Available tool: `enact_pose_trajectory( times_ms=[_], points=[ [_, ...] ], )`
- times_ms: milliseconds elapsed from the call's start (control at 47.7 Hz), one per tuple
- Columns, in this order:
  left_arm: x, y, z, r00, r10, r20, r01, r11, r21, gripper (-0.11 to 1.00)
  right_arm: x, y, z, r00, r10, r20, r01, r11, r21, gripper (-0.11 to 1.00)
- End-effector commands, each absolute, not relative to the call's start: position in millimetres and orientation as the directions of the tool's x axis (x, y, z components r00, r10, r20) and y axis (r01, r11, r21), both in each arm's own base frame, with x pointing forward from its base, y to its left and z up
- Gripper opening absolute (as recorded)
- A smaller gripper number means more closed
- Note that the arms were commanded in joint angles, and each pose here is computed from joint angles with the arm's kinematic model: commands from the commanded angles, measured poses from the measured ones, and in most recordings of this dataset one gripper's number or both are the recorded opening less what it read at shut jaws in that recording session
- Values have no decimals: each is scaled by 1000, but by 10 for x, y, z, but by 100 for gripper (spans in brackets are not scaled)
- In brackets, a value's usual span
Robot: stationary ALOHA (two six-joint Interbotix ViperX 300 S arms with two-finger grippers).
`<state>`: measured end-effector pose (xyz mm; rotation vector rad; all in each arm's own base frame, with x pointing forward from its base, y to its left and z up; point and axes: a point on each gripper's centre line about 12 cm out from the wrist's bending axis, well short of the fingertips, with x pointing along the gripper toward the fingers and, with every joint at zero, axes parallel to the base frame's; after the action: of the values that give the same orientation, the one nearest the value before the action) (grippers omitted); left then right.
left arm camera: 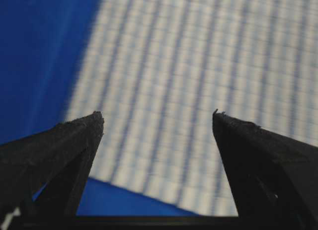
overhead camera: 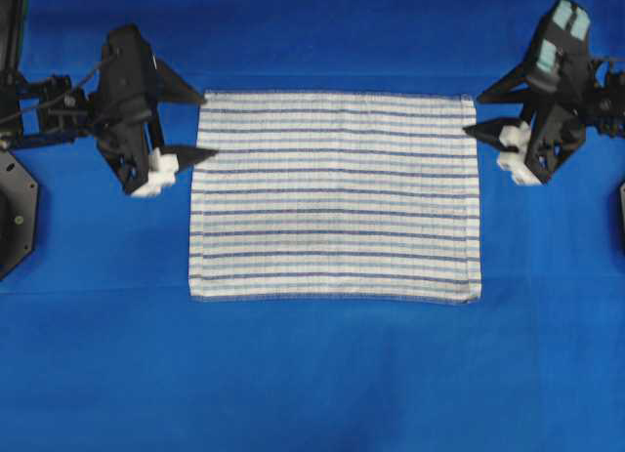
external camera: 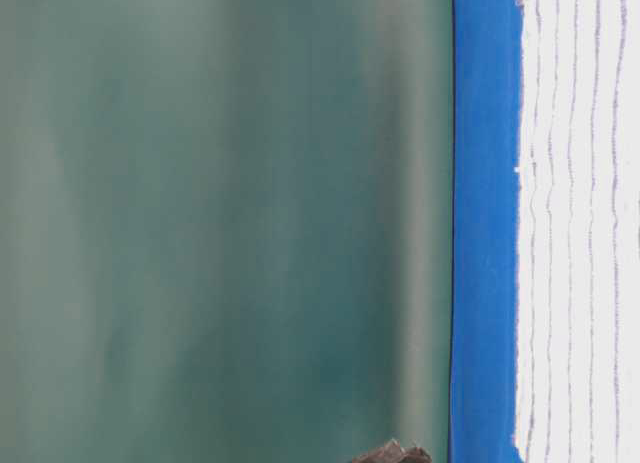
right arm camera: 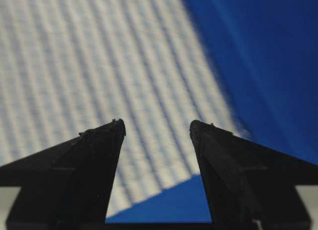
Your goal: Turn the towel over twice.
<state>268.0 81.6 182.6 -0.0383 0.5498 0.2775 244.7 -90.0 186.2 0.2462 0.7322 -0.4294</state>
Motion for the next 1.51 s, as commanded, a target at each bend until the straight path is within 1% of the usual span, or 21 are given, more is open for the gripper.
enact_pose_trajectory(
  times_ms=[0, 168, 398, 629, 817, 880, 922, 964, 1027, 1048, 1110, 1215, 1236, 1278, 1488],
  points=[
    [2704, 952, 1875, 816, 289, -501, -307, 951, 49, 86, 2449, -1036, 1805, 639, -319, -700, 494, 868, 56, 61],
    [2671, 1140, 1674, 771, 331, -544, -347, 935, 77, 86, 2458, -1210, 1595, 594, -336, -731, 528, 849, 40, 61],
    [2715, 1271, 1386, 740, 350, -575, -372, 924, 85, 86, 2499, -1355, 1353, 558, -332, -761, 547, 837, 35, 61],
    [2692, 1379, 1144, 700, 364, -614, -401, 912, 83, 86, 2528, -1474, 1128, 551, -325, -769, 561, 826, 53, 61],
    [2674, 1407, 991, 672, 359, -647, -408, 909, 81, 80, 2565, -1515, 984, 533, -311, -787, 564, 824, 57, 61],
    [2671, 1405, 954, 665, 355, -657, -407, 910, 80, 76, 2568, -1511, 946, 525, -305, -794, 562, 825, 55, 61],
    [2671, 1410, 922, 659, 354, -664, -408, 910, 80, 71, 2571, -1513, 936, 523, -304, -796, 561, 826, 54, 60],
    [2660, 1410, 890, 651, 351, -673, -408, 909, 79, 64, 2565, -1510, 927, 520, -302, -799, 561, 826, 52, 59],
    [2653, 1422, 852, 643, 350, -682, -412, 908, 77, 52, 2560, -1507, 923, 519, -302, -800, 559, 828, 50, 54],
    [2649, 1425, 838, 639, 349, -685, -414, 907, 77, 48, 2562, -1508, 924, 520, -302, -799, 557, 829, 49, 52],
    [2661, 1437, 815, 635, 348, -690, -414, 907, 77, 36, 2556, -1505, 919, 518, -301, -801, 554, 831, 46, 38],
    [2676, 1445, 810, 634, 348, -691, -413, 907, 77, 13, 2548, -1500, 921, 518, -301, -801, 549, 835, 41, 11],
    [2674, 1444, 804, 632, 347, -693, -413, 907, 77, 9, 2546, -1504, 921, 517, -302, -801, 549, 835, 40, 7],
    [2670, 1441, 808, 632, 347, -693, -413, 907, 77, 4, 2553, -1503, 929, 520, -302, -799, 548, 836, 40, 8],
    [2627, 1512, 903, 629, 367, -685, -439, 895, 77, 3, 2575, -1520, 959, 528, -307, -792, 548, 835, 41, 8]
  ],
)
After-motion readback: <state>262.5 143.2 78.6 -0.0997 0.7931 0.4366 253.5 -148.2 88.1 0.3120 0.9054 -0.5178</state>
